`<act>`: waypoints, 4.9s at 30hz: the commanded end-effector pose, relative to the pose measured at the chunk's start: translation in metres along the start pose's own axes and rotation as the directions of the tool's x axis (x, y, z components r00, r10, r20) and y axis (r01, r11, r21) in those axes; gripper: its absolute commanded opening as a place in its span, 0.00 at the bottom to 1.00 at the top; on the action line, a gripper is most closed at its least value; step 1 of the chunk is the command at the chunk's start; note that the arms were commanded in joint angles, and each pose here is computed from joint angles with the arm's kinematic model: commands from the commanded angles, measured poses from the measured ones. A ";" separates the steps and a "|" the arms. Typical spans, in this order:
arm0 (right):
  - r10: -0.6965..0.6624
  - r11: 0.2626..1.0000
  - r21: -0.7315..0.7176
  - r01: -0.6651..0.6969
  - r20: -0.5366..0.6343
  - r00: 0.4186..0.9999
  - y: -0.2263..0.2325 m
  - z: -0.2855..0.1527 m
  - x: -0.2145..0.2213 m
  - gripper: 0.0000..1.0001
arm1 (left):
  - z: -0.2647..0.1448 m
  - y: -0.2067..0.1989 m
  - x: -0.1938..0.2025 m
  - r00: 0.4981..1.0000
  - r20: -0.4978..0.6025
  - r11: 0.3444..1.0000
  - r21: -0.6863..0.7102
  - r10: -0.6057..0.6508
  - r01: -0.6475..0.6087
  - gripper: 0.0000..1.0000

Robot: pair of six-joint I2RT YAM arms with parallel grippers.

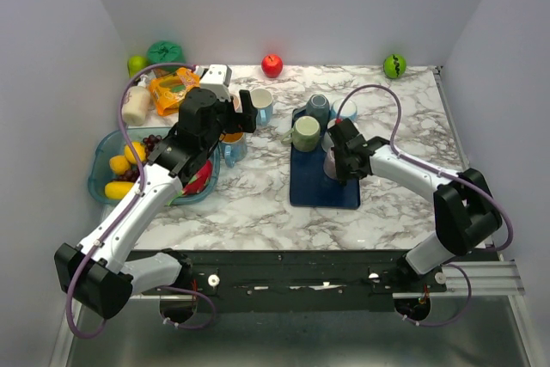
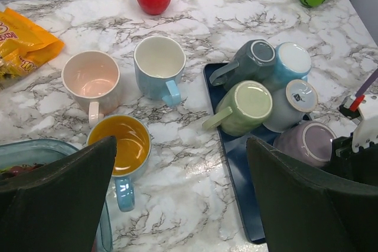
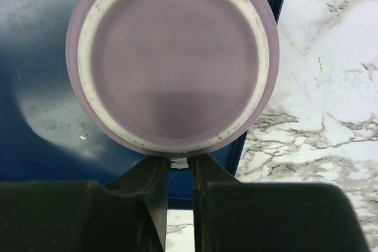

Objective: Turn the mug right side up

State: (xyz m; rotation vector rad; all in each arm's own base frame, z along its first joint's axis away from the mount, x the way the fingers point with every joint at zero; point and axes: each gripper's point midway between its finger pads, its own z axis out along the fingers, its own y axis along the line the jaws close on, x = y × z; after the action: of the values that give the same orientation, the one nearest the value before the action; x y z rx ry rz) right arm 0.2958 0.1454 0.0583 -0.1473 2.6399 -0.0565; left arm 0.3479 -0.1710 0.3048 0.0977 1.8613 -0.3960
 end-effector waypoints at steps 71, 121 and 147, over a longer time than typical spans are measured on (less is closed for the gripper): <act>0.486 0.470 -0.632 0.617 0.768 0.417 0.075 -0.447 -0.155 0.01 | -0.088 -0.248 -0.122 0.871 -0.155 0.064 0.976 -0.466 0.208 0.33; 0.396 0.901 -0.383 -0.202 0.540 0.743 -0.007 -0.210 -0.114 1.00 | 0.047 -0.020 0.073 0.947 -0.307 0.980 -0.139 0.094 -0.142 0.00; 0.207 0.976 -0.140 -0.170 0.327 0.922 0.005 -0.100 -0.080 1.00 | 0.083 0.016 0.220 0.827 -0.561 0.952 -0.264 -0.024 -0.152 0.08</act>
State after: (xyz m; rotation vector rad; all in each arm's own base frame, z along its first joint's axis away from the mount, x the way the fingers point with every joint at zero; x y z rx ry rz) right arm 0.3171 0.1684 0.2049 0.1138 2.2516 0.2734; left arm 0.3445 -0.2065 0.0704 0.1568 2.5275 0.0250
